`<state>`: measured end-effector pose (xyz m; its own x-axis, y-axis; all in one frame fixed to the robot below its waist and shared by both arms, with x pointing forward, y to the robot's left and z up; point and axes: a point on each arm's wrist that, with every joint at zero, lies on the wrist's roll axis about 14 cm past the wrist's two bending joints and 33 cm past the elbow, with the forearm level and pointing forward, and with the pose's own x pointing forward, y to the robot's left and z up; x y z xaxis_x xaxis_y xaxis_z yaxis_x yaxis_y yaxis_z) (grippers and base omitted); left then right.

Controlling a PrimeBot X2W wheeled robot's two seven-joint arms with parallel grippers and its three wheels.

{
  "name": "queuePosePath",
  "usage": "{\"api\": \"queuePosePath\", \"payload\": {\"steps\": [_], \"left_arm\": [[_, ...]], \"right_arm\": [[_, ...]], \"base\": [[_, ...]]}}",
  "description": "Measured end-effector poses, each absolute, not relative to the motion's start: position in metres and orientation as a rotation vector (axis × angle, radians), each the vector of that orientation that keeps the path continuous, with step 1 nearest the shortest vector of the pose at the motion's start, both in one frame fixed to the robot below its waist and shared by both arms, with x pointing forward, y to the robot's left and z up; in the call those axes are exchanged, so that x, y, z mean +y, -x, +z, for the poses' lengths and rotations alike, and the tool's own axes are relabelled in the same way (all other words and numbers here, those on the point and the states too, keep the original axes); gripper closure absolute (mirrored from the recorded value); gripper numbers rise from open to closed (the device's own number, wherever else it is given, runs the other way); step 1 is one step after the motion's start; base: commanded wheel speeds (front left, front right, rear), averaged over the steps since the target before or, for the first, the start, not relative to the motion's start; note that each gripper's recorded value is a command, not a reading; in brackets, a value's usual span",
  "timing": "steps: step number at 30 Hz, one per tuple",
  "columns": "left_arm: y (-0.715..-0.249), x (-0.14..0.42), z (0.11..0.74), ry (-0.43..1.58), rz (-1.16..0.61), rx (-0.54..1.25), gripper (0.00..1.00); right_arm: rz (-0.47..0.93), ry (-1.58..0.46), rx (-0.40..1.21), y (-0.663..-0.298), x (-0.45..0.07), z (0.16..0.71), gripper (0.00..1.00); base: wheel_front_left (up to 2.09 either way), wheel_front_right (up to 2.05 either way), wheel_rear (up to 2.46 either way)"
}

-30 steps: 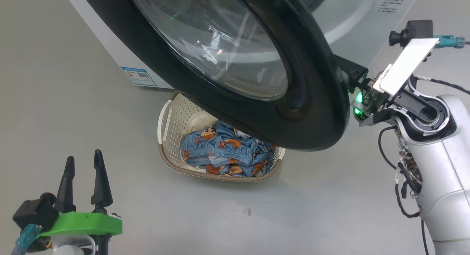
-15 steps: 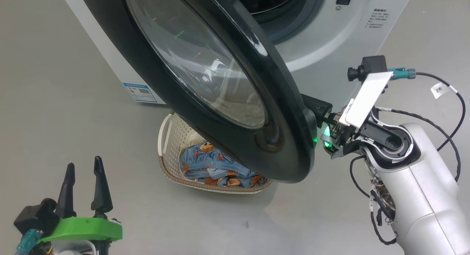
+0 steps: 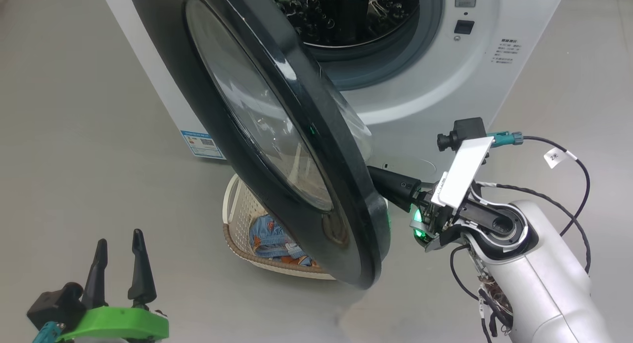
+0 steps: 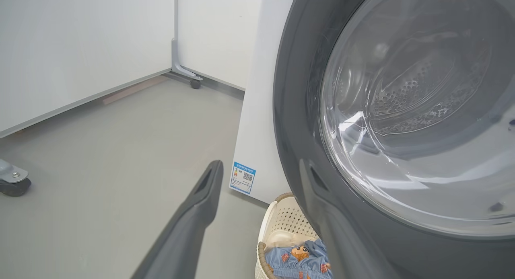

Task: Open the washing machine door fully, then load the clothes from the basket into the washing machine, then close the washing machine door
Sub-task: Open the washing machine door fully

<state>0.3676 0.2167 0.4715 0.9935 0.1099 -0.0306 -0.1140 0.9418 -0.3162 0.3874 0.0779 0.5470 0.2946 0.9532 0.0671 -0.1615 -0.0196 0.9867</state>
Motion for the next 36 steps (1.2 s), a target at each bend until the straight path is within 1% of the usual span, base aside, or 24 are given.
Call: {"api": "queuePosePath", "payload": {"steps": [8,21,30,36], "left_arm": [[-0.357,0.219,0.482,0.335,0.121,-0.019,0.00],[-0.326,0.228,0.488,0.356,0.158,-0.049,0.00],[-0.312,0.235,0.493,0.359,0.186,-0.074,0.00],[-0.306,0.239,0.496,0.367,0.201,-0.088,0.00]], "right_arm": [[1.120,-1.244,0.893,-0.365,0.091,0.548,1.00],[1.166,-1.204,0.941,-0.328,0.112,0.551,1.00],[1.263,-1.217,0.995,-0.293,0.138,0.563,1.00],[1.288,-1.203,1.014,-0.279,0.150,0.563,1.00]], "base": [[0.00,0.00,0.00],[0.00,0.00,0.00],[0.00,0.00,0.00],[0.00,0.00,0.00]]}}
